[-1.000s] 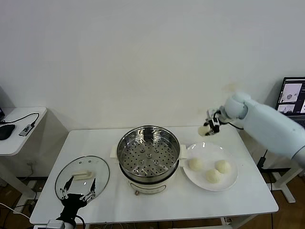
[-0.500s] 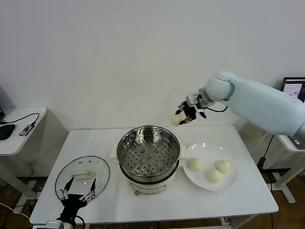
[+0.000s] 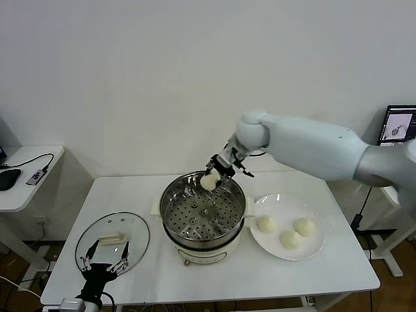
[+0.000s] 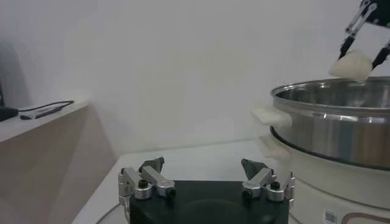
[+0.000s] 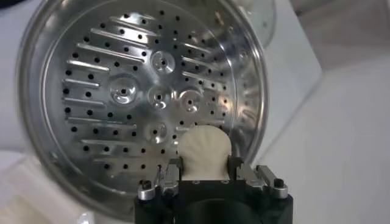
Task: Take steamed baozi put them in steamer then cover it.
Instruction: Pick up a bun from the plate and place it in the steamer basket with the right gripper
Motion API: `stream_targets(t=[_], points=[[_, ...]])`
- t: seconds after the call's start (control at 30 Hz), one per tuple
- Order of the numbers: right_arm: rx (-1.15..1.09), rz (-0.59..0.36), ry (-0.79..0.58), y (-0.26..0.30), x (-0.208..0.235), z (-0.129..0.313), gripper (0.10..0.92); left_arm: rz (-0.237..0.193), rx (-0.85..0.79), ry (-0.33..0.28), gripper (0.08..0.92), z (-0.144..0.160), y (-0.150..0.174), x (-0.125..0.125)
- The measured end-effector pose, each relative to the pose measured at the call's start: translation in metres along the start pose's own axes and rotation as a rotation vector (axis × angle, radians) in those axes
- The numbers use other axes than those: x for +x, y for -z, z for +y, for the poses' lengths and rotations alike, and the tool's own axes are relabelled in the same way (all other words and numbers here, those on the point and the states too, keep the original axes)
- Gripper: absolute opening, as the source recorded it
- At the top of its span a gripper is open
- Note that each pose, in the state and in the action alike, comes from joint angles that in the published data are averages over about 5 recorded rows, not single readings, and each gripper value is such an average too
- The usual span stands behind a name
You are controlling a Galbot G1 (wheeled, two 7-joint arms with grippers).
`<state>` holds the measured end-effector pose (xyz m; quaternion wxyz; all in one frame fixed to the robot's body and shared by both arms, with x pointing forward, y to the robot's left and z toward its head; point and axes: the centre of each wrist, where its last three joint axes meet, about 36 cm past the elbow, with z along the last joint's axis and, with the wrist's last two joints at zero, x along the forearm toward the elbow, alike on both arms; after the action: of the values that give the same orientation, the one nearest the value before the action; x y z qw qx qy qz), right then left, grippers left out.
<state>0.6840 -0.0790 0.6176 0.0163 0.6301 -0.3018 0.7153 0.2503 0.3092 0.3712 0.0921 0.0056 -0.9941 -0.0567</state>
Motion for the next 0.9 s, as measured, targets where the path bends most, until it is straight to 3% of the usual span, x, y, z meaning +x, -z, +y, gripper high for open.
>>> stream_targets(t=[0.6, 0.7, 0.9], points=[[0.253, 0.0, 0.06, 0.004, -0.053, -0.019, 0.519, -0.008, -0.01, 0.001, 0.823, -0.003, 0.002, 0.0], [0.273, -0.003, 0.058, 0.004, -0.054, -0.021, 0.556, -0.01, -0.013, 0.0, 0.823, -0.003, 0.002, -0.001], [0.279, 0.007, 0.071, 0.001, -0.047, -0.022, 0.718, -0.011, -0.016, 0.001, 0.823, -0.003, 0.002, -0.001]])
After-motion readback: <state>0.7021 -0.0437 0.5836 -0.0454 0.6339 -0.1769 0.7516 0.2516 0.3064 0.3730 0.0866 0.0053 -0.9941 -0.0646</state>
